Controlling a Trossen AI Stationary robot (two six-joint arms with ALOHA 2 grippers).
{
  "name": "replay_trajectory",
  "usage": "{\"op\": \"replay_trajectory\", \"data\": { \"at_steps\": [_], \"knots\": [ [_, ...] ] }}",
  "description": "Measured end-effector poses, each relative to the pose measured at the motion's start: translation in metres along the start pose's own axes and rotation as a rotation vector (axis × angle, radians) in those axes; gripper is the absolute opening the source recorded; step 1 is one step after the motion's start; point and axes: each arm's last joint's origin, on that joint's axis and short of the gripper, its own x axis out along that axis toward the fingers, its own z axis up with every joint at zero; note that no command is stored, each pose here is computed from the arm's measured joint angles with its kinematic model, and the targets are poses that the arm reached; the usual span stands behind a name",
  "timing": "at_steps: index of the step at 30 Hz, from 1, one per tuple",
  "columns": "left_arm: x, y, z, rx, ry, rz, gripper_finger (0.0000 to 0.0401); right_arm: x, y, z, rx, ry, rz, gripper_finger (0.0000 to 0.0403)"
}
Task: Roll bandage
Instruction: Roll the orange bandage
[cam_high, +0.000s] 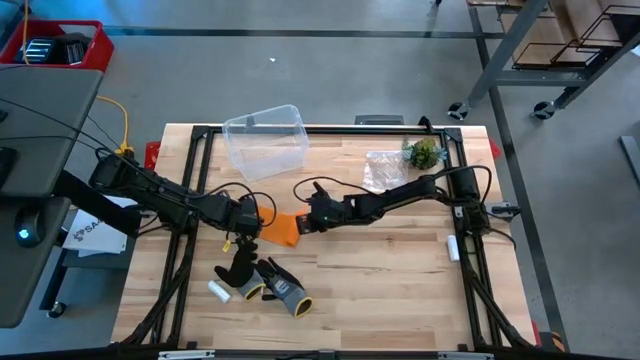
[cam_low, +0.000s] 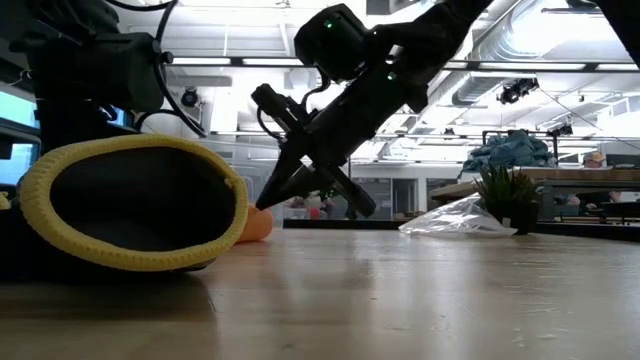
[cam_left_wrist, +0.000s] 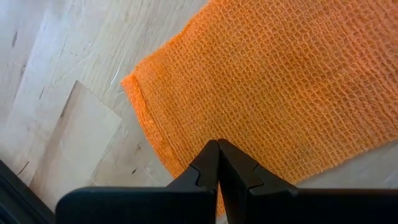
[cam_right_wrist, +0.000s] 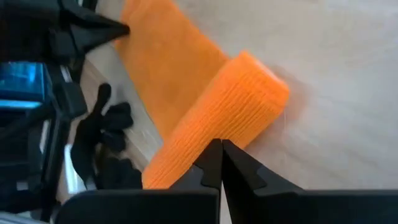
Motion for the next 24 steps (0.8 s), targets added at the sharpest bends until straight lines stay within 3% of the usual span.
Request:
{"op": "replay_trajectory", "data": {
  "at_steps": [5, 14, 19, 24],
  "knots": [
    [0.0, 0.0, 0.0, 0.0, -0.002, 0.001, 0.0, 0.001, -0.003, 0.007, 0.012, -0.028, -0.005, 0.0],
    [0.0, 0.0, 0.001, -0.002, -0.005, -0.002, 0.0, 0.028, 0.003, 0.013, 0.041, -0.009, 0.092, 0.0],
    [0.0, 0.0, 0.001, -0.002, -0.005, -0.002, 0.0, 0.039, 0.028, 0.021, -0.052, 0.039, 0.164, 0.0],
    [0.0, 0.0, 0.0, -0.001, 0.005, -0.007, 0.0, 0.031, 0.048, 0.038, -0.14, 0.036, 0.128, 0.0]
  ]
}}
